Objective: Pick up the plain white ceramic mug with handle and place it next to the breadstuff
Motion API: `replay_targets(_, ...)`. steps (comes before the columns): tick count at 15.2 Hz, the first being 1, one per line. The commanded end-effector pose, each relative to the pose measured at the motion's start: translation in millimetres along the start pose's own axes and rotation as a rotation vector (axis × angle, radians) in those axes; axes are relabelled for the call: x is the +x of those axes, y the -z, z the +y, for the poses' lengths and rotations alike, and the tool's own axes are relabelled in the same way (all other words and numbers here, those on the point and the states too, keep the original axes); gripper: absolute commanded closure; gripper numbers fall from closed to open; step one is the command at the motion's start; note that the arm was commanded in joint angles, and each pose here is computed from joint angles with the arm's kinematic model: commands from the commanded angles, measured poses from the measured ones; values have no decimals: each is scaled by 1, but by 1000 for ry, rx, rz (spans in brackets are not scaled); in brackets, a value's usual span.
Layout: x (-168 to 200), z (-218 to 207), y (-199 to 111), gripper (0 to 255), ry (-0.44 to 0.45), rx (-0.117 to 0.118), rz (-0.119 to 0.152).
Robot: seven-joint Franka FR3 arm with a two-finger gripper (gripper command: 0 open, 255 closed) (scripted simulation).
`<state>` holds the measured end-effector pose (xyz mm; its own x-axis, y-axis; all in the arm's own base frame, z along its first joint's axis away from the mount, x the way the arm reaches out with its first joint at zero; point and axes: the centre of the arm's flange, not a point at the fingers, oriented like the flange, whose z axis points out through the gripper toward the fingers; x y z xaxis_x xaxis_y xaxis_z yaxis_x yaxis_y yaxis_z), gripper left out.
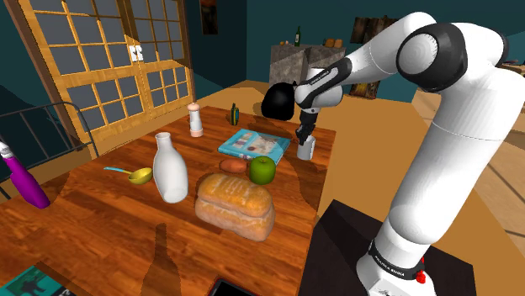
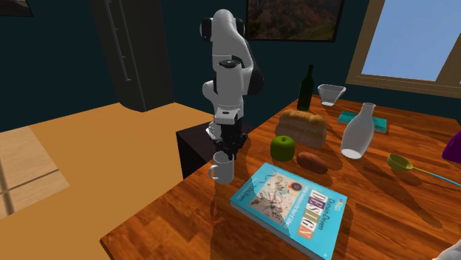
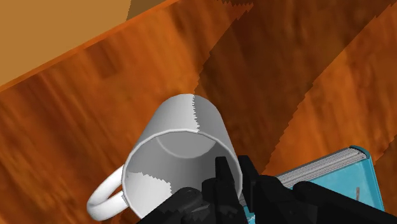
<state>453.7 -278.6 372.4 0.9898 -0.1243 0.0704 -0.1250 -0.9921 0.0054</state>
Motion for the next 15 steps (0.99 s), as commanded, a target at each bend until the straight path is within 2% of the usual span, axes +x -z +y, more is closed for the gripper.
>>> replay_targets(1,0,0,0,255,0,0,0)
replay_targets(4,0,0,0,255,0,0,0)
replay_targets(15,4,0,58,255,0,0,0)
